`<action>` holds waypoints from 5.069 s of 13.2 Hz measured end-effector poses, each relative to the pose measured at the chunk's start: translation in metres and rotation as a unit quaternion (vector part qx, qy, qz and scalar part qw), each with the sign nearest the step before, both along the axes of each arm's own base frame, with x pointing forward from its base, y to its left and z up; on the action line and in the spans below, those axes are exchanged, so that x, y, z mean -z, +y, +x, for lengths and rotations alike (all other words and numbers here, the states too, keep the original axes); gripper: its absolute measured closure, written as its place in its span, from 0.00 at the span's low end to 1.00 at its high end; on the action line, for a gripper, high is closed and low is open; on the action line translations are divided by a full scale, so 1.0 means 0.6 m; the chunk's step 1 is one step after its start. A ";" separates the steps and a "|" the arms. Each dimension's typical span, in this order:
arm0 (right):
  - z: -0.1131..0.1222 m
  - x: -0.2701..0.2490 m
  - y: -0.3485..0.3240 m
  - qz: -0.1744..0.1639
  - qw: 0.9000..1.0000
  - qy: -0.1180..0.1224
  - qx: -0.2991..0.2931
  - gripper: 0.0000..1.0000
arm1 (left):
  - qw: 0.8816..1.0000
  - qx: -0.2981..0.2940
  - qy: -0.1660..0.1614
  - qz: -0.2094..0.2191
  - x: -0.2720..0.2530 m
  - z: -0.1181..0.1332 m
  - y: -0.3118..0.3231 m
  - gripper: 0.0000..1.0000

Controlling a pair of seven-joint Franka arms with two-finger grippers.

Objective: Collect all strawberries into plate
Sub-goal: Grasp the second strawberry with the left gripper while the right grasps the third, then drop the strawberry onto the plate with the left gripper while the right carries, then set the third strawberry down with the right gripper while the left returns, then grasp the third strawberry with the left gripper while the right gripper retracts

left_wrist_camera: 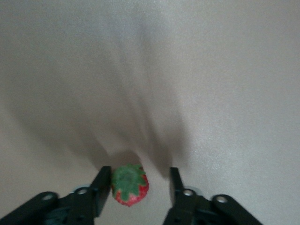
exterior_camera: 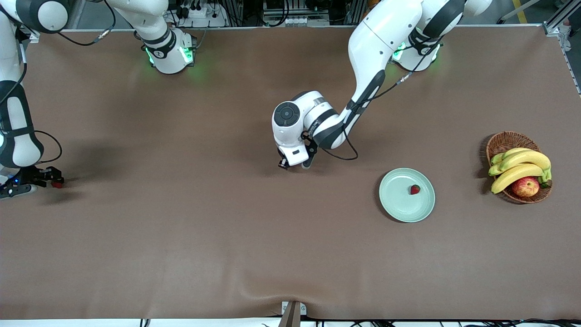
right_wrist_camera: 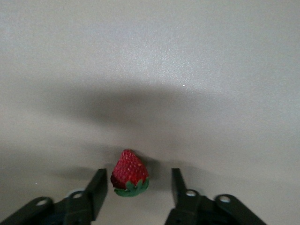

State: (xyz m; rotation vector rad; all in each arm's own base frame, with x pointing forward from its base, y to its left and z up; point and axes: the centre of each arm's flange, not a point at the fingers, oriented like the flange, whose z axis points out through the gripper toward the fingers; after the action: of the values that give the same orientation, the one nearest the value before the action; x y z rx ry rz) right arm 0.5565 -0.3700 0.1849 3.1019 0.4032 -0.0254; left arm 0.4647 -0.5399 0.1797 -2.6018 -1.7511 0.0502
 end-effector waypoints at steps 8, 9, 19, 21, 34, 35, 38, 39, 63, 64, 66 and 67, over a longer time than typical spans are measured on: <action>0.028 -0.008 0.024 0.001 0.999 -0.008 -0.046 0.67 | 1.000 0.003 -0.016 -0.011 -0.036 0.066 0.037 0.67; 0.045 -0.015 0.042 0.001 0.998 -0.011 -0.066 0.67 | 1.000 0.013 -0.018 -0.008 -0.056 0.093 0.062 0.67; 0.204 -0.118 0.554 0.098 0.941 -0.019 -0.325 0.67 | 0.970 0.225 0.084 0.035 -0.144 0.311 0.534 0.67; 0.210 -0.129 0.680 0.119 0.928 -0.027 -0.352 0.67 | 0.960 0.262 0.099 0.024 -0.126 0.323 0.612 0.67; 0.082 -0.080 1.291 0.154 0.956 -0.104 -0.228 0.67 | 0.953 0.290 0.088 0.014 -0.155 0.340 0.681 0.00; 0.072 -0.072 1.318 0.160 0.957 -0.109 -0.218 0.67 | 0.953 0.290 0.083 0.015 -0.172 0.340 0.679 0.00; 0.065 -0.032 1.357 0.171 0.957 -0.122 -0.198 0.67 | 0.953 0.292 0.080 0.020 -0.216 0.340 0.673 0.00; 0.069 -0.018 1.359 0.173 0.957 -0.126 -0.195 0.67 | 0.952 0.292 0.083 0.020 -0.229 0.340 0.671 0.00; 0.122 -0.474 0.840 0.044 0.998 -0.034 -0.043 0.00 | 0.987 0.147 -0.013 -0.064 -0.178 0.258 0.247 0.02; 0.114 -0.498 0.794 0.039 0.999 -0.027 -0.025 0.00 | 0.990 0.120 -0.027 -0.075 -0.168 0.263 0.239 0.02; 0.093 -0.540 0.713 0.019 1.000 -0.012 0.001 0.00 | 0.991 0.077 -0.043 -0.099 -0.145 0.267 0.223 0.04; 0.079 -0.562 0.683 0.006 1.000 -0.006 0.009 0.00 | 0.991 0.061 -0.048 -0.111 -0.133 0.263 0.209 0.04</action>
State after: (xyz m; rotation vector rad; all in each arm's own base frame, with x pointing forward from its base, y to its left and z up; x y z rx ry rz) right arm 0.6041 0.0400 0.5220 3.1158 0.3777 -0.0033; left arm 0.6227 -0.4146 0.2597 -2.9097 -1.6998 0.1294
